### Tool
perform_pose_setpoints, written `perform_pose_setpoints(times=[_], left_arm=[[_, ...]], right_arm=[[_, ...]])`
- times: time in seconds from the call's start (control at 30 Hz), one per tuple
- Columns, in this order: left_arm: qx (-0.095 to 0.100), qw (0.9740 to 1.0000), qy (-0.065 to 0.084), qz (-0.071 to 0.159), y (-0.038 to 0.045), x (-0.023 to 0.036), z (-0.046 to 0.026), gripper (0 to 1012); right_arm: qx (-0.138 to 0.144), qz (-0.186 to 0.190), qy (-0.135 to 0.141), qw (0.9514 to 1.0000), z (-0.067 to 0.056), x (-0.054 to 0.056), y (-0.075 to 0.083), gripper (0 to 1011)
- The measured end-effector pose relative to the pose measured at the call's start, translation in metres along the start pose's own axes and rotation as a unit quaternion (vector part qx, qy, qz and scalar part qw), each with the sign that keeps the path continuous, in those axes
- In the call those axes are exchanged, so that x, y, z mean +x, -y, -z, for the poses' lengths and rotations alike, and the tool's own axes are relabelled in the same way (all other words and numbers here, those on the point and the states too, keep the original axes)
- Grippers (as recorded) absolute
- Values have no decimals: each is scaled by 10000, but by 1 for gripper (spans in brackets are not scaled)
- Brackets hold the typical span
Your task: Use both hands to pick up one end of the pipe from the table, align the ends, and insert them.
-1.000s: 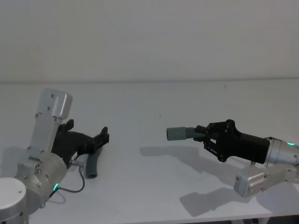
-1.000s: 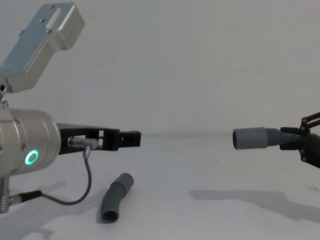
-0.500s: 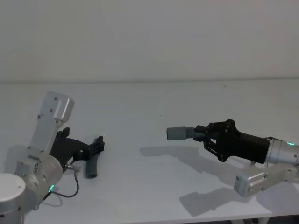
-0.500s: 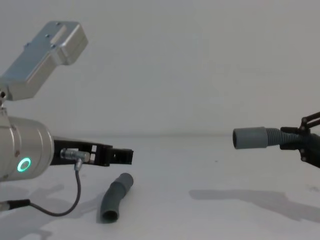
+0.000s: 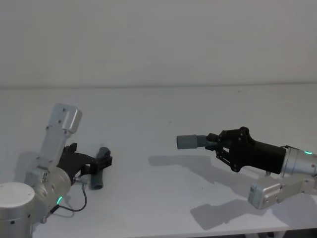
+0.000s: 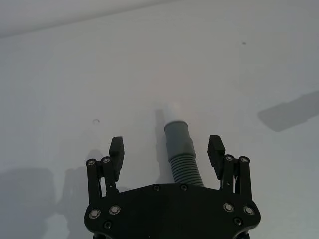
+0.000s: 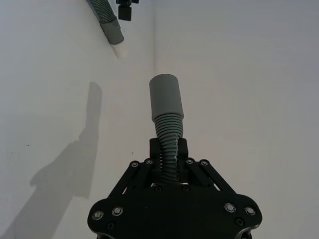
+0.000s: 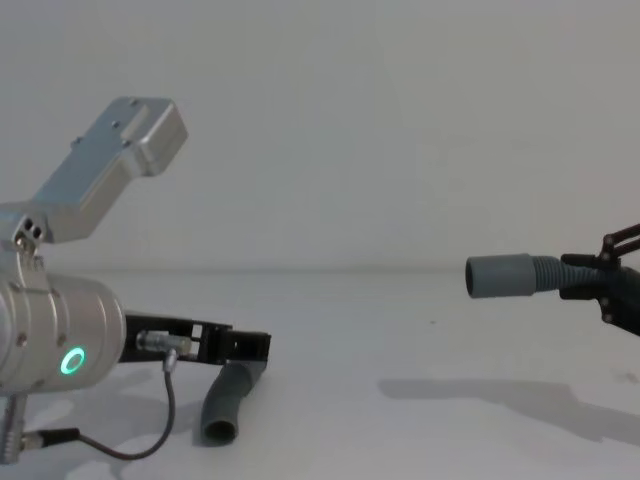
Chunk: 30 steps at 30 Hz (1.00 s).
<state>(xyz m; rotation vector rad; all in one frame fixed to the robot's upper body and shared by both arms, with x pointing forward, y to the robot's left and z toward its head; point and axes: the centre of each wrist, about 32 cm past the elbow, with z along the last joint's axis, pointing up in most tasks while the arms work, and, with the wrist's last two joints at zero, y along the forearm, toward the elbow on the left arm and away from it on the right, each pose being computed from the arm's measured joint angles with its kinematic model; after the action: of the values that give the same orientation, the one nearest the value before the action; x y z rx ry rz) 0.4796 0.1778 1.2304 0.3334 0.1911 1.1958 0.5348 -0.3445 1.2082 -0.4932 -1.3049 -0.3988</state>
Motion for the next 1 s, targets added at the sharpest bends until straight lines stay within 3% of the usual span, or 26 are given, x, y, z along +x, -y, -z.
perform_pose_setpoints(times=[0.43, 0.93, 1.0], left_arm=[[163, 9998, -49, 110, 163, 41, 23, 1001], [472, 9978, 70, 462, 328, 91, -57, 1001], [505, 9975, 84, 496, 339, 96, -64, 961]], right_arm=[[0, 0, 1, 10000, 0, 0, 0, 159], [0, -1, 1, 10000, 0, 0, 0, 159], [0, -1, 1, 10000, 0, 0, 0, 158]])
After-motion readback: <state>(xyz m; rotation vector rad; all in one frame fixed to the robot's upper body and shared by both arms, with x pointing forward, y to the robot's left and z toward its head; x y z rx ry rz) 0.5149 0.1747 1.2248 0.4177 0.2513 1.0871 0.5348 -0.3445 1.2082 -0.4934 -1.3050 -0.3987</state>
